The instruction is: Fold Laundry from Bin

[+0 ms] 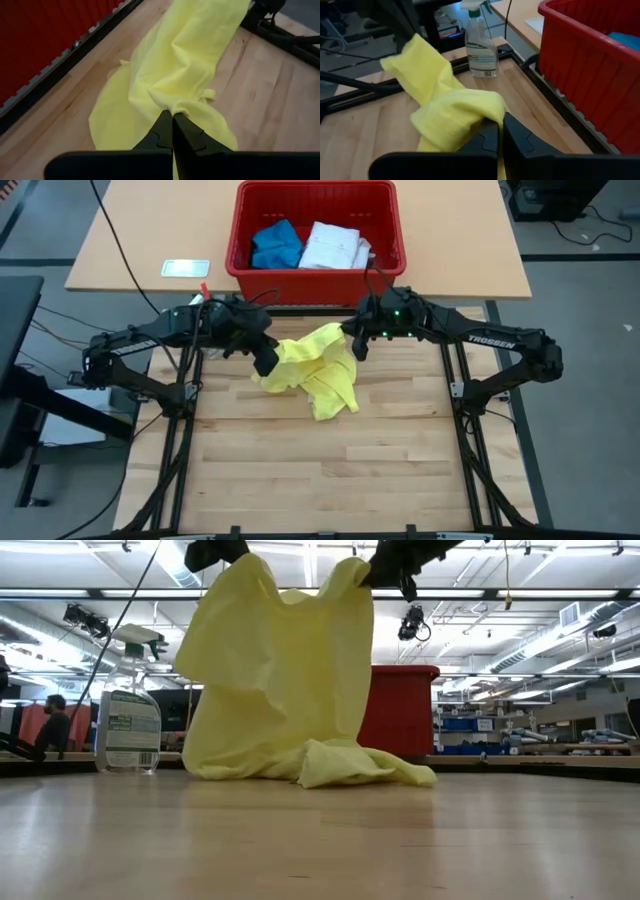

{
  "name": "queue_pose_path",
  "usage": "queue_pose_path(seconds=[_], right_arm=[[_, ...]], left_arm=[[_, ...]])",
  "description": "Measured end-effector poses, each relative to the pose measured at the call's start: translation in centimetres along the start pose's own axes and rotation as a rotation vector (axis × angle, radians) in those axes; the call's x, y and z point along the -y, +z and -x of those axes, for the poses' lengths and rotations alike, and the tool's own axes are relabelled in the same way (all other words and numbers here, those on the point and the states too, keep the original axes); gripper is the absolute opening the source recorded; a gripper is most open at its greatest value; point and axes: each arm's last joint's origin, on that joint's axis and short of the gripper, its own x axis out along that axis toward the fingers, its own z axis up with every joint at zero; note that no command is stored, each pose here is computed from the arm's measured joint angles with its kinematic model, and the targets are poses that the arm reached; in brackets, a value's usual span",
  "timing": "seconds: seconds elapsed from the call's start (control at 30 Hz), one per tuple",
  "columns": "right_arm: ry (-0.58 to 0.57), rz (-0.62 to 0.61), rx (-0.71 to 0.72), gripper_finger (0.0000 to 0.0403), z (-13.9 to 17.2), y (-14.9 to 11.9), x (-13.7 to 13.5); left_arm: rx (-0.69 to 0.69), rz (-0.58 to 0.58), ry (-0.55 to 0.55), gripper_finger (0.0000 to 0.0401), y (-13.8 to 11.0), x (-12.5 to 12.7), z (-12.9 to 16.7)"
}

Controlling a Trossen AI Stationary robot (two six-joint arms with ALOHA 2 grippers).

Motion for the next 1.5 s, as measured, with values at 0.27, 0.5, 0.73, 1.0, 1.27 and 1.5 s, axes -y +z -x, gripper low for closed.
queue_pose_path(seconds=[0.27, 0.5, 0.73, 1.0, 1.27, 1.5], right_arm=[[-0.033, -0.075, 0.02, 0.0009, -0.2, 0.1, 0.1], [-0.125, -0.177, -0.01, 0.0009, -0.2, -0.4, 0.4], [-0.047, -0.263, 0.167, 0.0009, -0.5, 1.7, 0.9], [0.052, -0.229, 0.591, 0.0009, 3.2, 8.5, 1.6], [0.142, -0.184, 0.733, 0.0009, 5.9, 11.6, 0.2], [0.049, -0.247, 0.311, 0.0009, 4.3, 8.3, -2.3]], left_arm=[[0.058, -0.077, -0.174, 0.0, -1.6, 0.4, -3.6], [-0.008, -0.07, -0.158, 0.0, -3.8, -0.2, -4.9], [0.089, -0.106, -0.11, 0.0, -3.0, -2.8, 1.7], [0.41, -0.198, -0.081, 0.0, -0.2, -4.7, 11.8], [0.645, -0.304, -0.095, 0.0, 1.8, -4.5, 19.0], [0.395, -0.225, -0.258, 0.0, 0.0, -4.2, 17.2]])
